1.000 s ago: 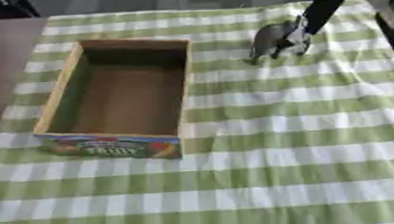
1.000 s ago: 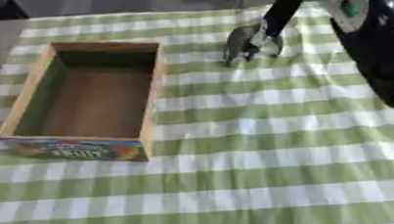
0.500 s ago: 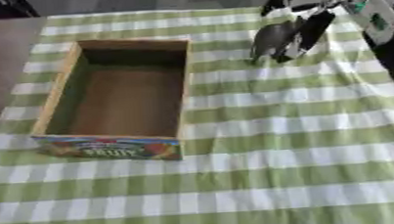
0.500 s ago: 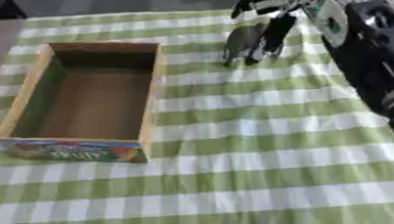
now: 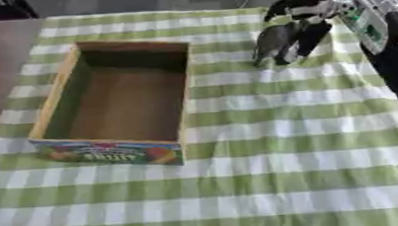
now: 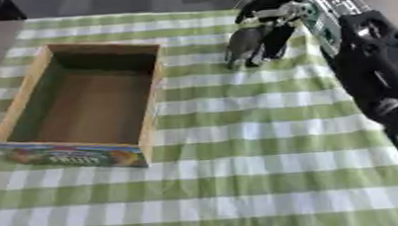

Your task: Pick up objects on the table and place them in the box.

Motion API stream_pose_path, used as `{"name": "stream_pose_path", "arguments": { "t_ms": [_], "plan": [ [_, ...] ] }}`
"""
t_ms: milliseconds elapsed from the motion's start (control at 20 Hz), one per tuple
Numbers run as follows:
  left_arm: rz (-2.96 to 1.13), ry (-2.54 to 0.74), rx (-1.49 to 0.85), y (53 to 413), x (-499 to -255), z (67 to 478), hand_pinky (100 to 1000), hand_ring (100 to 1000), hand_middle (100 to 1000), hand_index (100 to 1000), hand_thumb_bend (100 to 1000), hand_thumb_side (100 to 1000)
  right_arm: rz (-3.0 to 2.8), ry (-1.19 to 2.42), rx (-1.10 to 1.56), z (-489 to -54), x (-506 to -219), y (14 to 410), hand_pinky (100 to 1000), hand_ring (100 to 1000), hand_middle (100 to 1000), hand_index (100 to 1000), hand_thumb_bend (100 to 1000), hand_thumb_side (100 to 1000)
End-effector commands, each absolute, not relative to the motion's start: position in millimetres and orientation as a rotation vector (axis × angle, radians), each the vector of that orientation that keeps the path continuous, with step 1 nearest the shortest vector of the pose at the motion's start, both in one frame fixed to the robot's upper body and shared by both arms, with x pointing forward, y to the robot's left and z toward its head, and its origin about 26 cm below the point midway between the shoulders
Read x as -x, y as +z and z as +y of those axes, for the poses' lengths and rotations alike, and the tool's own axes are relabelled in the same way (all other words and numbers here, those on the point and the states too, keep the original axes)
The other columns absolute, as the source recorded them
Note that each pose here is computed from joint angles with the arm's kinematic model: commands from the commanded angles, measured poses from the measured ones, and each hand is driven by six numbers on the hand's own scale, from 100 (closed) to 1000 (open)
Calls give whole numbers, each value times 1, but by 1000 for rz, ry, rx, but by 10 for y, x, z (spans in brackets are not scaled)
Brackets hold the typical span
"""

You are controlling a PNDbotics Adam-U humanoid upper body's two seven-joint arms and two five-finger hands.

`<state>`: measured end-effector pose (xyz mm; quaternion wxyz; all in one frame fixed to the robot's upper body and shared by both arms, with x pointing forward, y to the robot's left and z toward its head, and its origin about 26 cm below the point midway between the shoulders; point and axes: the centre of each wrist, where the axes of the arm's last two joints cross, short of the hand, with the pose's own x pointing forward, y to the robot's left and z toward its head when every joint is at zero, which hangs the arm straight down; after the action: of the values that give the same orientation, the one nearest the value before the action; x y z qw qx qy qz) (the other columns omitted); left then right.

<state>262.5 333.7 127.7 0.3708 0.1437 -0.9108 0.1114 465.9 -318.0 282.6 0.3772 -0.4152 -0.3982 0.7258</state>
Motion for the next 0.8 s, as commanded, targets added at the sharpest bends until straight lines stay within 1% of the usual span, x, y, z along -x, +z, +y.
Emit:
{"name": "stream_pose_path", "arguments": {
  "t_ms": [50, 300, 500, 600, 750, 800],
  "plan": [
    [-2369, 266, -369, 1360, -2615, 3326, 324, 378, 692, 537, 100, 762, -1032, 1812, 1124, -3229, -4657, 2970, 985, 1000, 986, 1000, 443, 561],
    [-2372, 266, -366, 1361, -2617, 3322, 324, 377, 692, 536, 100, 762, -993, 1771, 1146, -3278, -4701, 2908, 985, 1000, 987, 1000, 439, 541],
    [-2371, 264, -360, 1359, -2622, 3314, 323, 377, 693, 535, 100, 764, -1003, 1756, 1149, -3283, -4721, 2899, 981, 1000, 973, 1000, 405, 539],
    [-2372, 264, -359, 1360, -2624, 3312, 323, 377, 693, 534, 100, 765, -1011, 1752, 1156, -3278, -4725, 2899, 977, 1000, 967, 1000, 379, 531],
    [-2373, 262, -355, 1360, -2627, 3308, 323, 376, 693, 534, 100, 767, -1015, 1732, 1182, -3280, -4734, 2893, 963, 993, 947, 1000, 302, 510],
    [-2373, 262, -355, 1358, -2628, 3307, 323, 376, 693, 533, 100, 767, -1013, 1726, 1192, -3282, -4737, 2885, 962, 993, 947, 1000, 296, 509]
  ]
}}
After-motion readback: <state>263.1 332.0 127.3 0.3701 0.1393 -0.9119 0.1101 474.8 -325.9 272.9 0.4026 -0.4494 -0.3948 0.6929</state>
